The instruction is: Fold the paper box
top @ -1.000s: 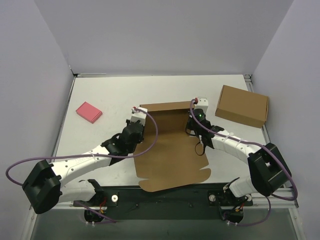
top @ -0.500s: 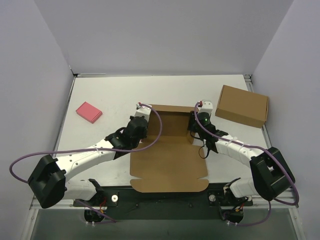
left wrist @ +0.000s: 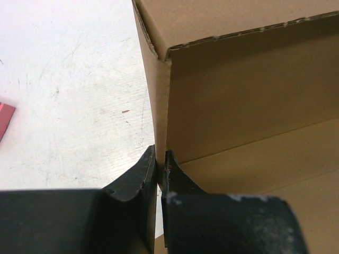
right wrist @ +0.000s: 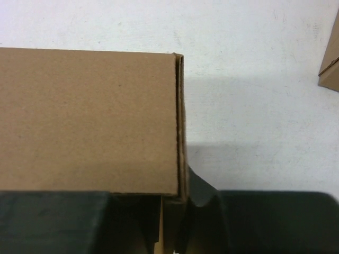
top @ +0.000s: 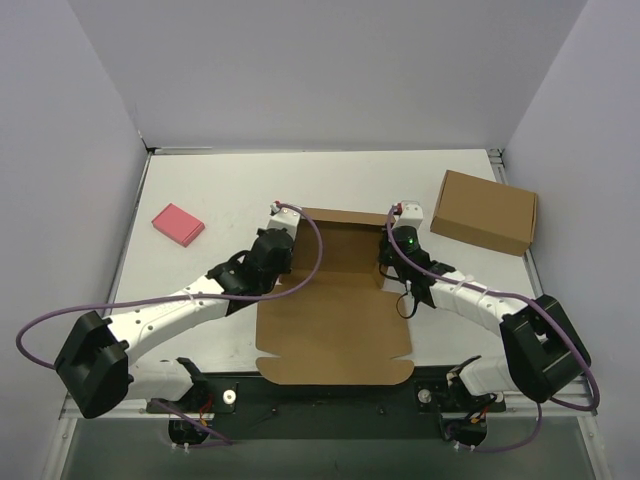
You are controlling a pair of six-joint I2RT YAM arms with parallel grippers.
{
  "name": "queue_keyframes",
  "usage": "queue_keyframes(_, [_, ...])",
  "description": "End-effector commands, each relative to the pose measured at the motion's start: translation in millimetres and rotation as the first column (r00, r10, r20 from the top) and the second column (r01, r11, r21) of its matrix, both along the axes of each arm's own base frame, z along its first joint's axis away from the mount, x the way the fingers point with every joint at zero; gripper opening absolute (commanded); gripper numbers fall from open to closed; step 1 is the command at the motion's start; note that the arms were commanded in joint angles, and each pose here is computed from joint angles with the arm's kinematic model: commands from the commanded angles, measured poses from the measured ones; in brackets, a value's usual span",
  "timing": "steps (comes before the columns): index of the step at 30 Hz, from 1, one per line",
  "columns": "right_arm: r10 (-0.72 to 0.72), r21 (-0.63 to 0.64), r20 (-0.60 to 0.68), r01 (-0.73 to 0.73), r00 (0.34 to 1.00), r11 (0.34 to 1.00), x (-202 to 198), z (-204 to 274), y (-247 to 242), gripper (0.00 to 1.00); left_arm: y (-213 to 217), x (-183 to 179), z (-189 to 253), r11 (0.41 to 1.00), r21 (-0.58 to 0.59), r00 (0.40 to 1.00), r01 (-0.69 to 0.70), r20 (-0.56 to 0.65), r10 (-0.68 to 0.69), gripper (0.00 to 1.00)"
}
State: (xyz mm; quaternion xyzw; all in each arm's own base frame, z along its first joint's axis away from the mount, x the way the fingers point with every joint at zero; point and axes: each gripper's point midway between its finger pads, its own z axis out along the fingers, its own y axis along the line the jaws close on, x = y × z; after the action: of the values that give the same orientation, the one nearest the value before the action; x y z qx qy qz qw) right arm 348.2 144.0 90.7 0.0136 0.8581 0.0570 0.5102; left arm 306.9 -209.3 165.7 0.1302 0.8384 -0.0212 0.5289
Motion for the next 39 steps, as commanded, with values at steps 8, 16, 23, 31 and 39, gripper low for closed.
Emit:
queue_keyframes(8, [-0.122, -0.157, -0.015, 0.118, 0.992, 0.981, -6.9, -6.8, -37.5, 0.0, 17.7, 22.2, 47.9, 0.999, -0.018, 0.997, -0.04, 0.072, 0.041, 0.0])
queue_keyframes(16, [-0.194, -0.245, 0.01, 0.191, 0.981, 0.95, -9.3, -5.7, -53.7, 0.0, 21.8, 25.5, 45.7, 0.999, 0.008, 0.997, -0.048, 0.064, 0.047, 0.0])
queue_keyframes(23, [-0.087, -0.165, 0.003, 0.086, 0.996, 0.983, -7.1, 2.6, -29.6, 0.51, 13.3, 29.9, 38.1, 1.0, 0.02, 1.0, -0.021, 0.016, 0.02, 0.0])
queue_keyframes(31, [0.13, 0.007, 0.009, -0.13, 0.992, 0.992, -34.8, 32.4, 11.2, 0.77, 6.3, 37.2, 21.4, 1.0, 0.022, 0.997, 0.017, -0.072, -0.016, 0.0])
queue_keyframes(39, [0.394, 0.017, -0.001, -0.394, 0.919, 0.919, -78.2, 71.7, 31.4, 0.8, -5.2, 41.3, -5.6, 0.991, 0.014, 0.962, 0.131, -0.242, -0.124, 0.0])
